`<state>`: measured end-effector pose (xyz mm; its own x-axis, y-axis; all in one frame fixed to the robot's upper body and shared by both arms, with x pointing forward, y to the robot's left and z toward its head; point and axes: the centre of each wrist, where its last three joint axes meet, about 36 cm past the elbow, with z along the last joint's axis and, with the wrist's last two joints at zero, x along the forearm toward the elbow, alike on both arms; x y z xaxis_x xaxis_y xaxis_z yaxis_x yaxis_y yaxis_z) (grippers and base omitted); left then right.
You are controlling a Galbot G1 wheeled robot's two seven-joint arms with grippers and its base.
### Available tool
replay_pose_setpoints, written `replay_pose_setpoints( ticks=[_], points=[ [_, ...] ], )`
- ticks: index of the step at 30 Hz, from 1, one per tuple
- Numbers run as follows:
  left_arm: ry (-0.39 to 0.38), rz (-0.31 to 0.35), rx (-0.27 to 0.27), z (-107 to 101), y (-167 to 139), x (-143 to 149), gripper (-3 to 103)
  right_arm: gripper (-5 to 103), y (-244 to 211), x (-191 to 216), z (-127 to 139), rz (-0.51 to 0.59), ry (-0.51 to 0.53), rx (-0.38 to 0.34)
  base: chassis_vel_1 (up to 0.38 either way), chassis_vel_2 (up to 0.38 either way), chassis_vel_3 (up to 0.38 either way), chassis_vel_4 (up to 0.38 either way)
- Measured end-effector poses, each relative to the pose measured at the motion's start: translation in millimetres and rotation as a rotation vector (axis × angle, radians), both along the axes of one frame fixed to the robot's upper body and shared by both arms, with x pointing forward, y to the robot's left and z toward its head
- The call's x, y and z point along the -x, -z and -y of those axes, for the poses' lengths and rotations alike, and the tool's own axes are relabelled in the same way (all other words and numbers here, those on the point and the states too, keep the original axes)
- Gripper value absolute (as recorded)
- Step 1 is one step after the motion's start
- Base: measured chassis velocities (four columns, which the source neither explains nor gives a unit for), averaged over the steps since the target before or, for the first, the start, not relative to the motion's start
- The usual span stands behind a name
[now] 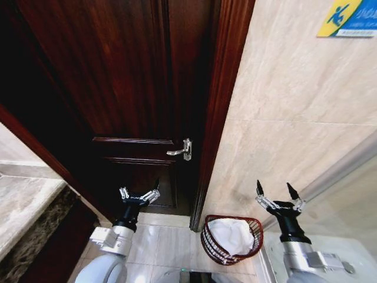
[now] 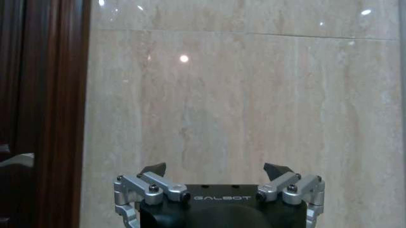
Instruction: Discard the used towel into the hamper.
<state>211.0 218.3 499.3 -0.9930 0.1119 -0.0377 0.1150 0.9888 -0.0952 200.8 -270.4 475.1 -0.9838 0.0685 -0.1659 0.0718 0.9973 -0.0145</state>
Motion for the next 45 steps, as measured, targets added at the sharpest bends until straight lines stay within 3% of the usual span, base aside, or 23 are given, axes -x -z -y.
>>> replay_pose_setpoints(
  ticks=[45],
  points=[
    [0.0, 0.0, 0.0, 0.0, 0.0, 0.0, 100, 100, 0.0, 0.0, 0.0, 0.0, 0.0, 0.0, -0.002, -0.037, -0.002, 0.035]
  ],
)
